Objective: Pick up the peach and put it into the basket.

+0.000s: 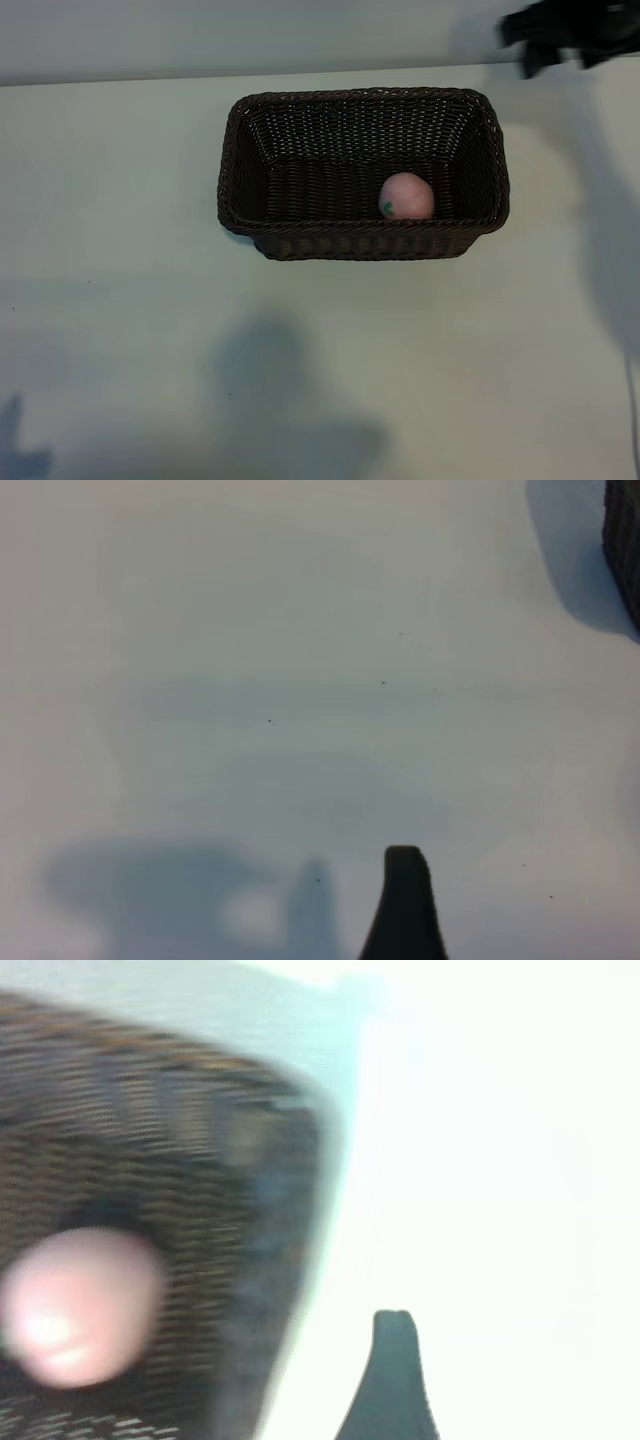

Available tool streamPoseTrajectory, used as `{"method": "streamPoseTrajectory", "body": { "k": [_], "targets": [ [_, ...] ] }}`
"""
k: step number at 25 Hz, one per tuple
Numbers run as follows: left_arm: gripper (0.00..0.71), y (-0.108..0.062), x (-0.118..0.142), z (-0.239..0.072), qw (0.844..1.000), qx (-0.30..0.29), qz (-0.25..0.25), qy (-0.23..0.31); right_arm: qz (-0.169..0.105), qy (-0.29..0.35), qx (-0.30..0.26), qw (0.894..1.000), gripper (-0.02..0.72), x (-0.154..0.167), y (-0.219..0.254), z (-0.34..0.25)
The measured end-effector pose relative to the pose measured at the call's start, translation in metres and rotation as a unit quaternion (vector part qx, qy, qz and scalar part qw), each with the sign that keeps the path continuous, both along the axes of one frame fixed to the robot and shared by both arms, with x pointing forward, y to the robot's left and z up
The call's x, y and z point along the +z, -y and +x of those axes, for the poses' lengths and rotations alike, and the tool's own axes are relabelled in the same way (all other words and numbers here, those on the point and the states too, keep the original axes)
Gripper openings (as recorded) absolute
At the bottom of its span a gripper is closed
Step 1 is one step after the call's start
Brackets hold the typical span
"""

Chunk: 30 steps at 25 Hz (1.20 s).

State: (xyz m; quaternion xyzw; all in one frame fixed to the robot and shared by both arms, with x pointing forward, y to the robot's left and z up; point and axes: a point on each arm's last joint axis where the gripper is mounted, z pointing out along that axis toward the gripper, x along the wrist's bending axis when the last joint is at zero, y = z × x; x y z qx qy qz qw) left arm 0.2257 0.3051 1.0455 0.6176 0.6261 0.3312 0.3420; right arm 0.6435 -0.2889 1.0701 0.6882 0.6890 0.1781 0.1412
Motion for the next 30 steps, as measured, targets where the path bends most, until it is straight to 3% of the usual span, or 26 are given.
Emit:
{"method": "streamPoseTrajectory", "body": {
  "k": [6,13,22,30],
  "targets": [
    [0.569,0.0,0.0,0.0,1.0,0.002,0.0,0.0,-0.003,-0.01,-0.054,0.998,0.566,-0.001,0.053,-0.004],
    [0.568,0.0,0.0,0.0,1.0,0.002,0.0,0.0,0.023,-0.04,-0.032,0.998,0.563,0.013,0.047,-0.02],
    [0.568,0.0,0.0,0.0,1.0,0.002,0.0,0.0,0.012,0.066,-0.021,0.998,0.562,0.111,0.037,-0.094],
    [0.568,0.0,0.0,0.0,1.0,0.002,0.0,0.0,0.009,0.174,-0.023,0.984,0.562,0.176,0.025,-0.184]
  ]
}}
